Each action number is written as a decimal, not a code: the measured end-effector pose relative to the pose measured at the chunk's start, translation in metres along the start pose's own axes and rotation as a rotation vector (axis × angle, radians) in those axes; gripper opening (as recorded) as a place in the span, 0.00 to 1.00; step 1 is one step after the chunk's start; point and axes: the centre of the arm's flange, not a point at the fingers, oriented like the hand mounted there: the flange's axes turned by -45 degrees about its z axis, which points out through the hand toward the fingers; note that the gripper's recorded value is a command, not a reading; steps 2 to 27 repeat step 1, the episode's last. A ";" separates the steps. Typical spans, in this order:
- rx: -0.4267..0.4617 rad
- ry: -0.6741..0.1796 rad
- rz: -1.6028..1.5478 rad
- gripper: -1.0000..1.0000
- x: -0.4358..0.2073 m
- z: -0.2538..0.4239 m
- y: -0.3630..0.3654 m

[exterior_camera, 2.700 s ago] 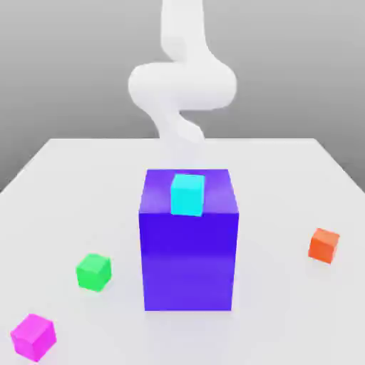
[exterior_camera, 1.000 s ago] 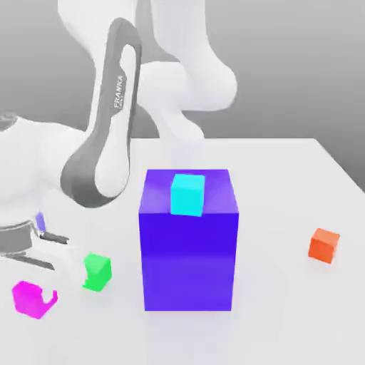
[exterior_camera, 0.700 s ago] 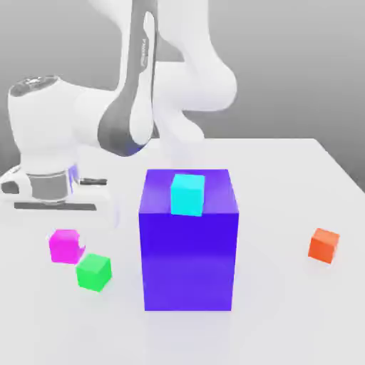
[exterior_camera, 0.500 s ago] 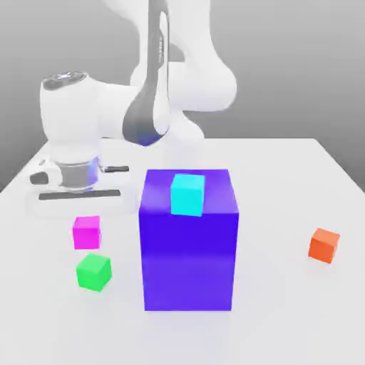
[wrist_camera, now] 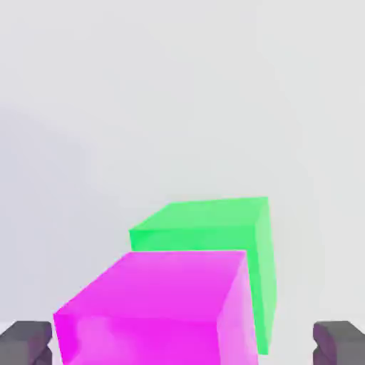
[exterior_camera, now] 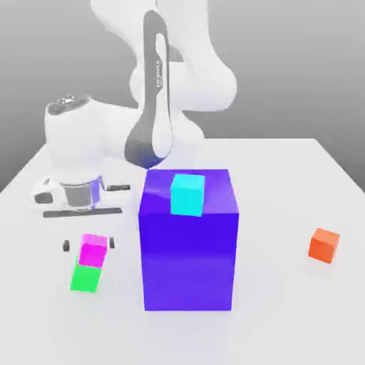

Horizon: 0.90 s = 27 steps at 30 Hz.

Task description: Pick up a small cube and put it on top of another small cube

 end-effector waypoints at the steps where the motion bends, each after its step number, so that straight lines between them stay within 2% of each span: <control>1: -0.001 -0.001 0.000 1.00 0.000 -0.009 0.000; 27: -0.001 -0.001 0.000 1.00 0.000 -0.009 0.000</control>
